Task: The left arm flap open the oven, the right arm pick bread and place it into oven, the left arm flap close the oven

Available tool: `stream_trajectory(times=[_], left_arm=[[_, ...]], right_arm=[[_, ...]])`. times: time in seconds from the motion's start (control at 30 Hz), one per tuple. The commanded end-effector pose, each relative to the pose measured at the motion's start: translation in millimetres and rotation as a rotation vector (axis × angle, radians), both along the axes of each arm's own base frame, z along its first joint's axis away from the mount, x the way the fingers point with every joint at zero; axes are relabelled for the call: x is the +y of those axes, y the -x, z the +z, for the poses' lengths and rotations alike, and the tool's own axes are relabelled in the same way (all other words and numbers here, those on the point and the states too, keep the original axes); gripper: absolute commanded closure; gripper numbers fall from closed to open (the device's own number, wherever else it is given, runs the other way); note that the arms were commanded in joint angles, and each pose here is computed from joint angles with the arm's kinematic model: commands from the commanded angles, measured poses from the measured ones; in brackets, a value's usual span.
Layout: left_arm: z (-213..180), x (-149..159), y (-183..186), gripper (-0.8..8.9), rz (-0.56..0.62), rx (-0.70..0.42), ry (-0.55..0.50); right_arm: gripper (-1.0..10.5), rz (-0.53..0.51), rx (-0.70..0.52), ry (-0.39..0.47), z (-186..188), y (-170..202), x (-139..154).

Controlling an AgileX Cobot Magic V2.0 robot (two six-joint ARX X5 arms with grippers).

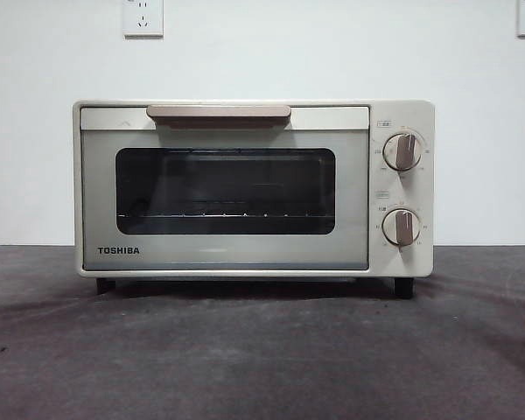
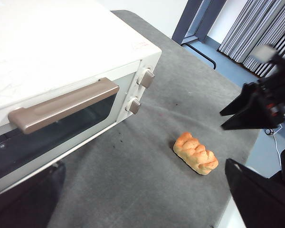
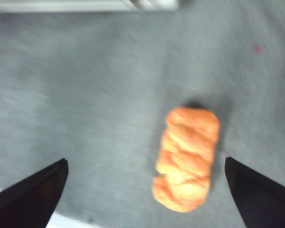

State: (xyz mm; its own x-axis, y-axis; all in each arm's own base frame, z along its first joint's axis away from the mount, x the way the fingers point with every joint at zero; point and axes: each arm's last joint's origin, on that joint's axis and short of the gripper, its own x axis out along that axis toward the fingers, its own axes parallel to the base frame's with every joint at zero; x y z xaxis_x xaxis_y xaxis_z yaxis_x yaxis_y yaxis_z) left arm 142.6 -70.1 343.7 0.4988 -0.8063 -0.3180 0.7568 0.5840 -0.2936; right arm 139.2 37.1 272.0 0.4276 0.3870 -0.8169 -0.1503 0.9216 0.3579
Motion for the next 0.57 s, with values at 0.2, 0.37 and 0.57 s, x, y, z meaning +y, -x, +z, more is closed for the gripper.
stream_trajectory(times=[0.2, 0.37, 0.57], left_arm=[[6.1, -1.0, -0.7, 2.28, -0.002, -0.020, 0.009], [6.0, -1.0, -0.7, 2.28, -0.002, -0.019, 0.008], [6.1, -1.0, -0.7, 2.28, -0.002, -0.020, 0.008]], right_arm=[[4.2, -0.028, 0.203, 0.111, -44.7, -28.8, 19.3], [4.2, -0.047, 0.282, 0.178, -66.3, -41.4, 23.1], [4.7, -0.038, 0.322, 0.193, -84.1, -56.2, 27.7]])
